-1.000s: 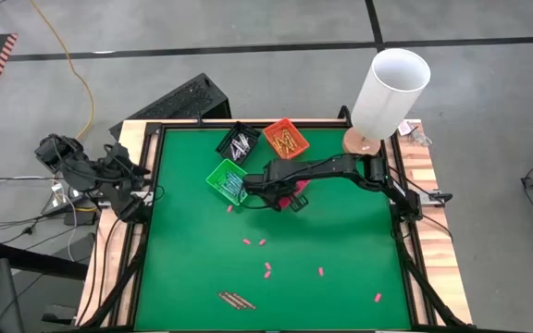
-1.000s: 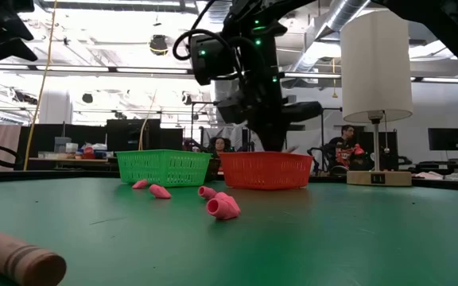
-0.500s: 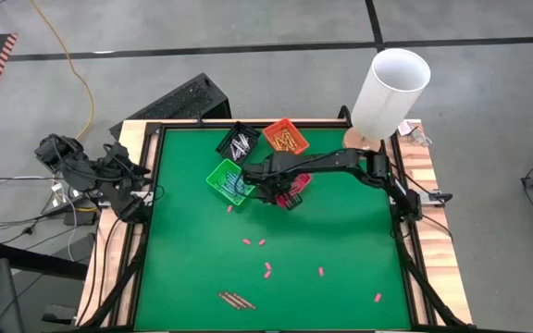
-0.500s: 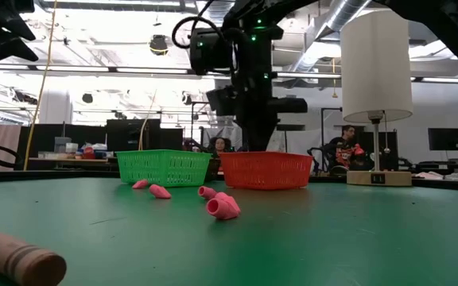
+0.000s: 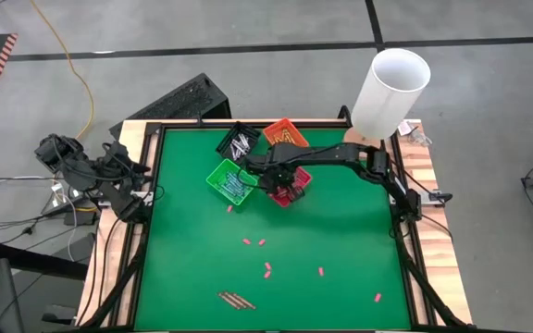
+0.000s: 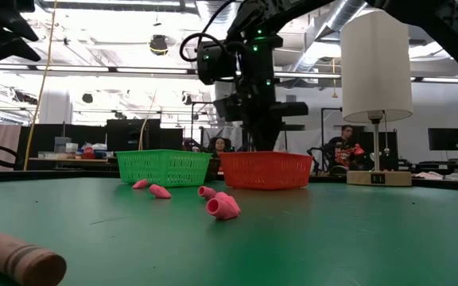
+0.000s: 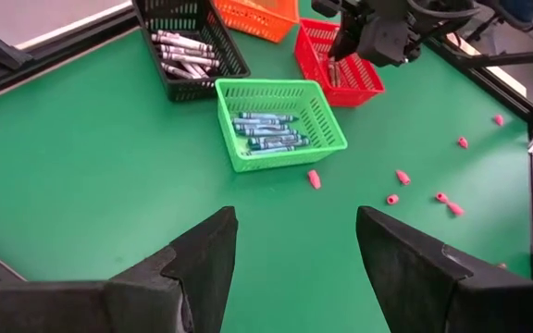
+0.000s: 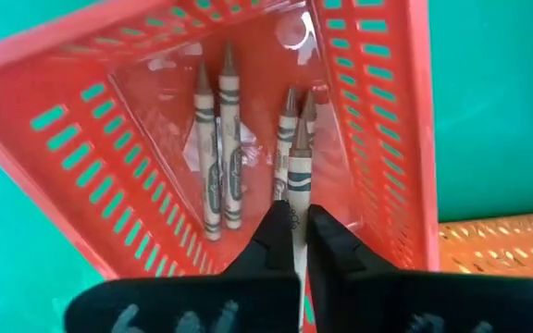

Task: Sort crayons
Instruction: Put the brown crayon into the bin

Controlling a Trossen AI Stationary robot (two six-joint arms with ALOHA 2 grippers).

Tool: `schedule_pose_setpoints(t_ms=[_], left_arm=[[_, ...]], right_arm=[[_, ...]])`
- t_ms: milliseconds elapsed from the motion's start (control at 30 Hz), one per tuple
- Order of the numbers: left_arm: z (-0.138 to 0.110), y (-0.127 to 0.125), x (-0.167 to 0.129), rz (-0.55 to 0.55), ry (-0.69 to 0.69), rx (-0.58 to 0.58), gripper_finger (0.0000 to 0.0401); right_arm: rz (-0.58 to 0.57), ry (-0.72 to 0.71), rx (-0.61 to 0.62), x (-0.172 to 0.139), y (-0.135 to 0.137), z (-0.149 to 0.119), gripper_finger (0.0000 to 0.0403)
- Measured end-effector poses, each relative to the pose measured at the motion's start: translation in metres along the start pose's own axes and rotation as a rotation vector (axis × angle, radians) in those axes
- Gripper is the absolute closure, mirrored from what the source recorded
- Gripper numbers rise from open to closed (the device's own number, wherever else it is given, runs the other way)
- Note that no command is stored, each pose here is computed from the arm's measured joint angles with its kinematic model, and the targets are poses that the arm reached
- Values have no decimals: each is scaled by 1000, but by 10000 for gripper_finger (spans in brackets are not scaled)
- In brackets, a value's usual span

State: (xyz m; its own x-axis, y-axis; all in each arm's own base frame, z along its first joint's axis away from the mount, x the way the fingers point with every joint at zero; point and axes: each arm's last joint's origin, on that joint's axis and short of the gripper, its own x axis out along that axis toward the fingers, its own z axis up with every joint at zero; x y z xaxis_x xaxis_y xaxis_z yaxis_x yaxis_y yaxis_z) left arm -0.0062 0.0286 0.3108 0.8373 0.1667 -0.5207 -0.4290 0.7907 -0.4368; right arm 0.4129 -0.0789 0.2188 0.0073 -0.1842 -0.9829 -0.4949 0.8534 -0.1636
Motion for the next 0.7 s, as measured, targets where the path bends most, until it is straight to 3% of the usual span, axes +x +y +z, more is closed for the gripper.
schedule_pose_setpoints(t_ms=[500,700], left_arm=[[0,0,0,5,-10,3,189],[0,0,0,7,-9,5,189]], right_arm=[[27,-11,7,-1,5,3,336],[57,30,77,-1,10,1,304]])
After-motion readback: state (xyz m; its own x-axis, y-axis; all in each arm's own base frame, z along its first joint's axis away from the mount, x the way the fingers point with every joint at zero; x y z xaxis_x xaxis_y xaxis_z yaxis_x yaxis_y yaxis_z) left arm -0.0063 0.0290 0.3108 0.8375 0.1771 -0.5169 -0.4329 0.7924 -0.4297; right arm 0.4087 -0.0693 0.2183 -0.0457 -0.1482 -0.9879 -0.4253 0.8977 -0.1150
